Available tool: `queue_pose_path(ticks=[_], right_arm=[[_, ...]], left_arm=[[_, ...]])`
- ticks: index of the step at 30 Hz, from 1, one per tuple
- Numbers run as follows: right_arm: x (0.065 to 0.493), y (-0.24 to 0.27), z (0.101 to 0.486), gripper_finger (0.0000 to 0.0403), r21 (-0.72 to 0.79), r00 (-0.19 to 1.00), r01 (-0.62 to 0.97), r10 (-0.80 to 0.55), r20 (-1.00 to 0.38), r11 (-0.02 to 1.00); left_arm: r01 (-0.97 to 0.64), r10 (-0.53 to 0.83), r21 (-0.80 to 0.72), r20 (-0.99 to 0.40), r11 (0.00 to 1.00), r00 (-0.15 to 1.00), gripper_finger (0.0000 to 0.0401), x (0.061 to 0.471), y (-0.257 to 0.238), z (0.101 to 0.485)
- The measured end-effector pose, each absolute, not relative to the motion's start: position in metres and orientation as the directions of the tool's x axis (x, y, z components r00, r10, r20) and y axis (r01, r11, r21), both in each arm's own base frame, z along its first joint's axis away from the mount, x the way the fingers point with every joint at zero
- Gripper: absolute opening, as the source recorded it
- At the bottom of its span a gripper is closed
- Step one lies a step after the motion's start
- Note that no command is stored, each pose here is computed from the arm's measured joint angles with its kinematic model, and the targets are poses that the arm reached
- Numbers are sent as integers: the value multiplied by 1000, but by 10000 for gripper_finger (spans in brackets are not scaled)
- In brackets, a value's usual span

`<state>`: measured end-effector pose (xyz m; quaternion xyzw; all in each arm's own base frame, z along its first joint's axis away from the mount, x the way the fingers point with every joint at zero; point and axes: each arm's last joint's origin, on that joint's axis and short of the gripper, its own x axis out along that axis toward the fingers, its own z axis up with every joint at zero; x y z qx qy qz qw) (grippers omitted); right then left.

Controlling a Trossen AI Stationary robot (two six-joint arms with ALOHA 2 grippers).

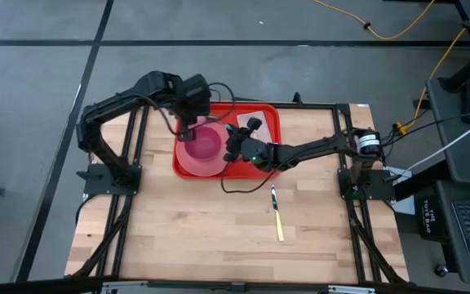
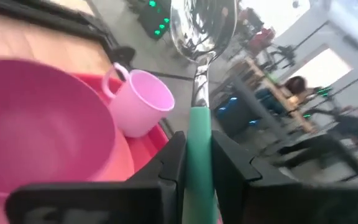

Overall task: Set up tray
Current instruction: Put the blue spoon on top of the white table napkin to the left of the orange fork

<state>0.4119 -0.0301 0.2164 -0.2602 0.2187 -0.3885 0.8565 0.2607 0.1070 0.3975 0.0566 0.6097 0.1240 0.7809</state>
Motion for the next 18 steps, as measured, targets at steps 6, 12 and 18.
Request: queue_pose_path(ticks=[6,12,18], right_arm=[[392,-29,232,60,-510,591,571,-753,-290,644],[381,-27,232,60,-379,584,597,-707,-399,707],[377,-29,226,60,-263,577,631,-668,-470,730]], left_arm=[[-150,331,295,-810,944,485,2,242,98,420],[-176,353,323,-649,930,674,2,216,84,400],[-165,304,298,-517,940,800,2,194,73,344]])
